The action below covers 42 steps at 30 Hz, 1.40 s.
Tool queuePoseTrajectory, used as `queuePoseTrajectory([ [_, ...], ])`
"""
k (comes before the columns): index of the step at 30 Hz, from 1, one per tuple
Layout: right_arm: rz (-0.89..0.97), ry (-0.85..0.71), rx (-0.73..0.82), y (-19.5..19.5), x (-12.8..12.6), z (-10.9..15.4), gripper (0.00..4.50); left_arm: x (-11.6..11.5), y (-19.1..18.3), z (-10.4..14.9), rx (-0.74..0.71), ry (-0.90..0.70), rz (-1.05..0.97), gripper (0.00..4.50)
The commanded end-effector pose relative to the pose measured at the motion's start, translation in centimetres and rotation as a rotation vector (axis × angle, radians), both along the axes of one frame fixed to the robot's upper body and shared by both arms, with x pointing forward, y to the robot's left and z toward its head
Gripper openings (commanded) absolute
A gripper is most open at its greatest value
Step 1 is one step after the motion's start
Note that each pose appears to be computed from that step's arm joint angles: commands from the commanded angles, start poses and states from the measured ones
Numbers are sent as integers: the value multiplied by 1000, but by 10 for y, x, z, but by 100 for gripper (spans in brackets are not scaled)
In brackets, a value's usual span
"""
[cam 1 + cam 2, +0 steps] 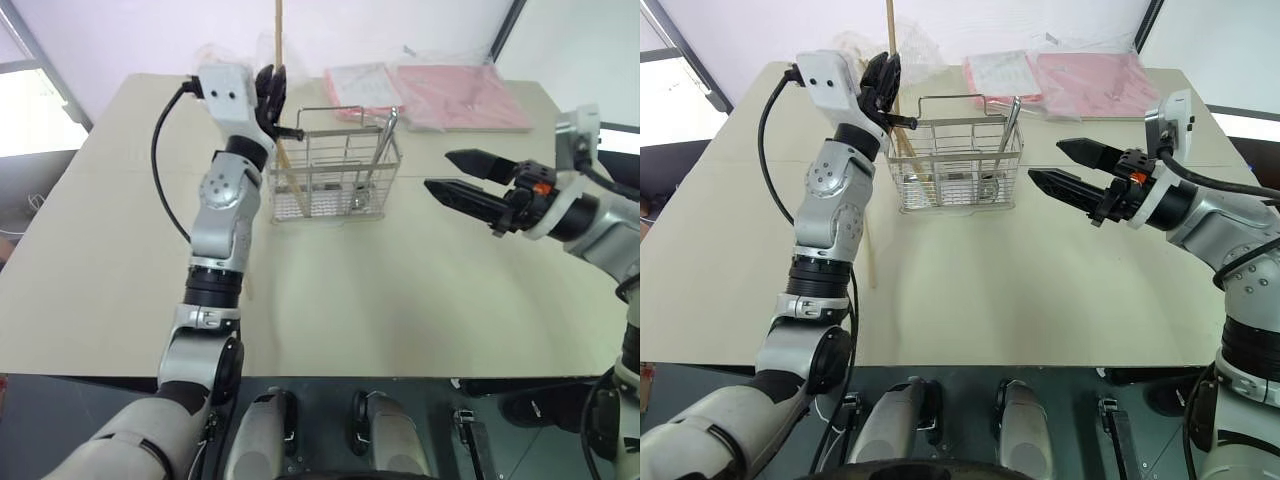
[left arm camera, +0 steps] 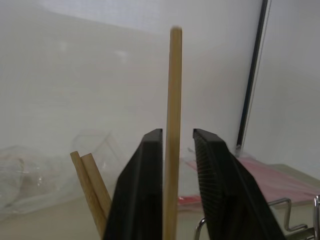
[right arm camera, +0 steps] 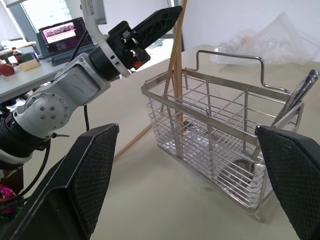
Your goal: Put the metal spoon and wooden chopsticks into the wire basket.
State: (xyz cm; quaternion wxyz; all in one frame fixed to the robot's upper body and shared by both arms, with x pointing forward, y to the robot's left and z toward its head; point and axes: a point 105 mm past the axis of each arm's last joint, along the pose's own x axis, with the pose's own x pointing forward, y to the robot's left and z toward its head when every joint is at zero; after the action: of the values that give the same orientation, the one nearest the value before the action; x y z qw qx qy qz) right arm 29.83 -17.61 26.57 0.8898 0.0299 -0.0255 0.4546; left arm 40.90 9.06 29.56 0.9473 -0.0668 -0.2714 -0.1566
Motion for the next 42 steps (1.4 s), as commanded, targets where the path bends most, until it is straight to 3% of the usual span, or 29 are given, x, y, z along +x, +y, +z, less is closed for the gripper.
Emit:
queuePoseTrajectory([
  [1,8,-56,10,-1,-2,14,450,-14,0,22,-22,-82,-12,272],
  [4,10,-50,12,-1,0,14,450,-20,1,30,-21,-95,-16,430],
  [5,8,-46,14,-2,2,13,450,-23,2,35,-21,-100,-17,445],
  [11,0,-38,11,-3,9,8,450,-37,22,73,14,-62,53,445],
  [14,9,-42,10,0,9,5,450,-25,58,72,-75,121,197,445],
  [16,17,-45,6,2,10,2,450,-10,93,40,-8,359,417,445],
  [18,21,-46,7,3,10,-1,450,-7,113,15,-38,517,521,445],
  [22,20,-44,12,3,12,-4,450,-5,123,-30,-134,749,583,445],
  [26,37,-52,-8,5,12,-4,450,-1,110,-96,-179,1041,519,445],
  [34,96,-55,-52,9,0,-6,450,6,87,-142,-34,1215,417,445],
  [39,75,-61,-44,8,0,-5,450,8,80,-154,24,1253,379,445],
  [42,68,-61,-39,9,-1,-6,450,11,79,-156,19,1250,367,358],
])
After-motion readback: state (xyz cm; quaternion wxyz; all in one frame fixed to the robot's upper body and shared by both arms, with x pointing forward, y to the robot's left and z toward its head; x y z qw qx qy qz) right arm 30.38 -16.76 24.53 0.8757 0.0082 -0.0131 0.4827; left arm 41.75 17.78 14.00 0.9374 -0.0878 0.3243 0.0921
